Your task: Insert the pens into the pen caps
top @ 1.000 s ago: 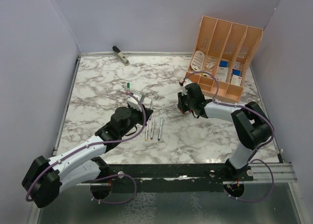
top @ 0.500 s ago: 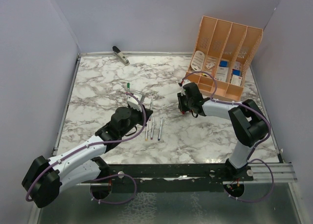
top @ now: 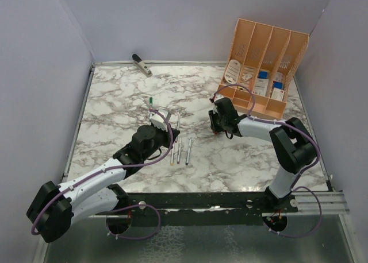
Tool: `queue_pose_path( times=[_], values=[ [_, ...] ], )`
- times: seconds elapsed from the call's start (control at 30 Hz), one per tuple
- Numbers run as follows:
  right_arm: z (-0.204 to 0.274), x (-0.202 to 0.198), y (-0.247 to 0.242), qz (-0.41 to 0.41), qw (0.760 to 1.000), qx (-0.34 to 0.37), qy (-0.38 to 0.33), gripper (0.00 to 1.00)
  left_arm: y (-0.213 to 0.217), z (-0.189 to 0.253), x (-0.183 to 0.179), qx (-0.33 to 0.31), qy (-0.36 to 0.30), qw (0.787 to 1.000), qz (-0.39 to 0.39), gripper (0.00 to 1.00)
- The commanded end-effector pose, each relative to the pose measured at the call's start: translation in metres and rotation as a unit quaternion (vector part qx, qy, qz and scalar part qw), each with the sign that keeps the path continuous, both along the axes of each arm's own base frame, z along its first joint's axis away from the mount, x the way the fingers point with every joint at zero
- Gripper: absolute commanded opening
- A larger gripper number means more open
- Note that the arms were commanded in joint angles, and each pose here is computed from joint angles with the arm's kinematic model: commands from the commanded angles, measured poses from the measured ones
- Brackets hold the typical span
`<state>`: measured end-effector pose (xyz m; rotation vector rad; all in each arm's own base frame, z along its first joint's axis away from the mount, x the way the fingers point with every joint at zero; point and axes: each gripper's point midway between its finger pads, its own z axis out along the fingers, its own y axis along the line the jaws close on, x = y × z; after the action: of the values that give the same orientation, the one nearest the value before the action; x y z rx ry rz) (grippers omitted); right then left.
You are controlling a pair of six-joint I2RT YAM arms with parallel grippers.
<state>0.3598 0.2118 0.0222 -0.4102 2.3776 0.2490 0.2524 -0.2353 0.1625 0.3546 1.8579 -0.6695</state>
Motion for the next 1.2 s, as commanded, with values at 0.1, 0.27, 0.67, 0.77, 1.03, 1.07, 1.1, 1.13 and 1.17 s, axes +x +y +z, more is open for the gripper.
queue_pose_path(
  times=[0.1,0.27,0.67,0.77,1.03,1.07,1.1,1.13,1.17],
  values=[
    [-0.025,-0.031,-0.012,-0.002,0.997,-0.039,0.061,0.20,0.000,0.014,0.007,-0.013,-0.010,1.000,0.014,0.00],
    [-0.033,-0.034,-0.002,0.018,0.995,-0.050,0.084,0.02,0.001,0.014,0.008,-0.012,-0.009,1.000,0.017,0.00],
    [0.099,0.004,0.054,0.077,0.989,0.083,-0.092,0.01,-0.019,0.022,0.003,-0.032,-0.018,0.999,-0.033,0.03],
    [0.145,0.013,0.064,0.088,0.978,0.118,-0.149,0.02,-0.024,0.028,0.001,-0.037,-0.026,0.998,-0.051,0.01],
    [0.270,-0.002,0.066,0.112,0.908,0.237,-0.327,0.01,-0.048,0.062,-0.021,-0.089,-0.078,0.982,-0.148,0.00],
    [0.281,-0.007,0.065,0.116,0.898,0.251,-0.342,0.01,-0.051,0.068,-0.025,-0.097,-0.086,0.979,-0.160,0.00],
    [0.290,-0.013,0.064,0.121,0.888,0.264,-0.355,0.01,-0.052,0.072,-0.028,-0.102,-0.093,0.976,-0.170,0.00],
    [0.301,-0.019,0.062,0.124,0.878,0.278,-0.369,0.01,-0.054,0.076,-0.030,-0.108,-0.099,0.973,-0.178,0.00],
    [0.310,-0.026,0.060,0.129,0.868,0.292,-0.381,0.02,-0.056,0.082,-0.034,-0.115,-0.106,0.970,-0.188,0.00]
  ],
)
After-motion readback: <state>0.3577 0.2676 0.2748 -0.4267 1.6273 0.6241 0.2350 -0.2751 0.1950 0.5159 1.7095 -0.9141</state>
